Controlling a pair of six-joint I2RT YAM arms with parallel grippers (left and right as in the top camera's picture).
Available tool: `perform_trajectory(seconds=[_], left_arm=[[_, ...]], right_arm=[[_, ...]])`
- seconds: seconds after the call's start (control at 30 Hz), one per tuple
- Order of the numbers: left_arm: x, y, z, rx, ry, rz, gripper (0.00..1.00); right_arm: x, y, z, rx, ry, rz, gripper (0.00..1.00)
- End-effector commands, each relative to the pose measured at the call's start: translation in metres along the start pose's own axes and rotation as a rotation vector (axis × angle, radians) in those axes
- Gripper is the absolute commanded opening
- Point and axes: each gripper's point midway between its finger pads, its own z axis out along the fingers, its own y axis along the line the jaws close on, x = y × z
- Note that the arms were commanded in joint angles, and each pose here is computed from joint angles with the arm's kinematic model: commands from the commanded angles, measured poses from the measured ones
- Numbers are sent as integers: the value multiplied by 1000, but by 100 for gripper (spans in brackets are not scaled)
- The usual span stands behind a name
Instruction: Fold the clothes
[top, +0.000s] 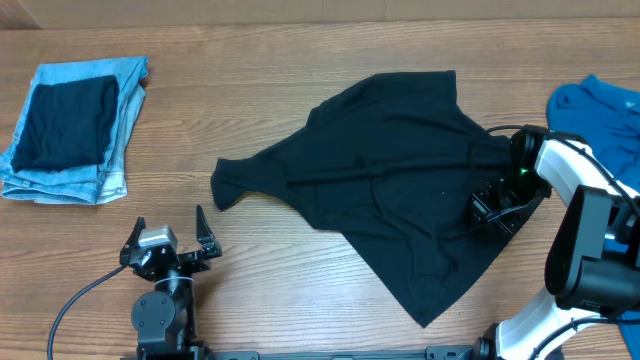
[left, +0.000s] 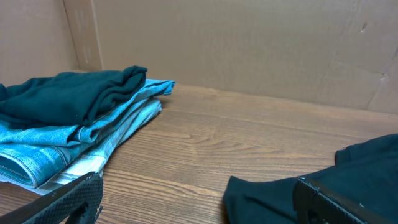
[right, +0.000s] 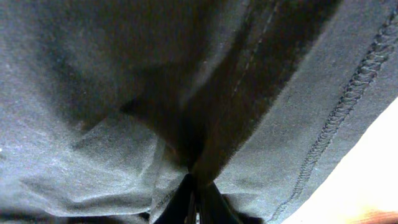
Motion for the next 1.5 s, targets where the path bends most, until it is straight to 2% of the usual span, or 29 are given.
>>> perform_trajectory(seconds=[0.0, 0.1, 0.4, 0.97, 1.0, 1.03, 1.07, 1.1, 1.17, 1.3, 1.4, 1.47], left_arm=[[-1, 1, 0, -7, -11, 11, 100], [-1, 1, 0, -7, -11, 11, 100], [-1, 1, 0, -7, -11, 11, 100], [-1, 1, 0, -7, -11, 11, 100], [-1, 1, 0, -7, -11, 11, 100], [-1, 1, 0, -7, -11, 11, 100], [-1, 1, 0, -7, -11, 11, 100], [-1, 1, 0, -7, -11, 11, 100], [-1, 1, 0, -7, -11, 11, 100], [-1, 1, 0, -7, -11, 11, 100], [-1, 1, 0, -7, -11, 11, 100], [-1, 1, 0, -7, -11, 11, 100]], right_arm=[[5, -7, -4, 30, -7, -67, 4], [8, -27, -7, 130, -4, -58, 4], [-8, -57, -14, 255, -67, -30, 4], [-40, -60, -18, 184, -160, 27, 5], [-42, -60, -18, 187, -171, 26, 15], [-44, -61, -19, 192, -178, 25, 30], [-46, -62, -19, 200, -188, 25, 40], [-47, -64, -20, 211, -198, 25, 45], [-46, -65, -27, 223, -192, 18, 45], [-50, -83, -78, 377, -264, 72, 49], [-51, -72, -104, 342, -289, 79, 50], [-45, -51, -108, 258, -259, 23, 51]])
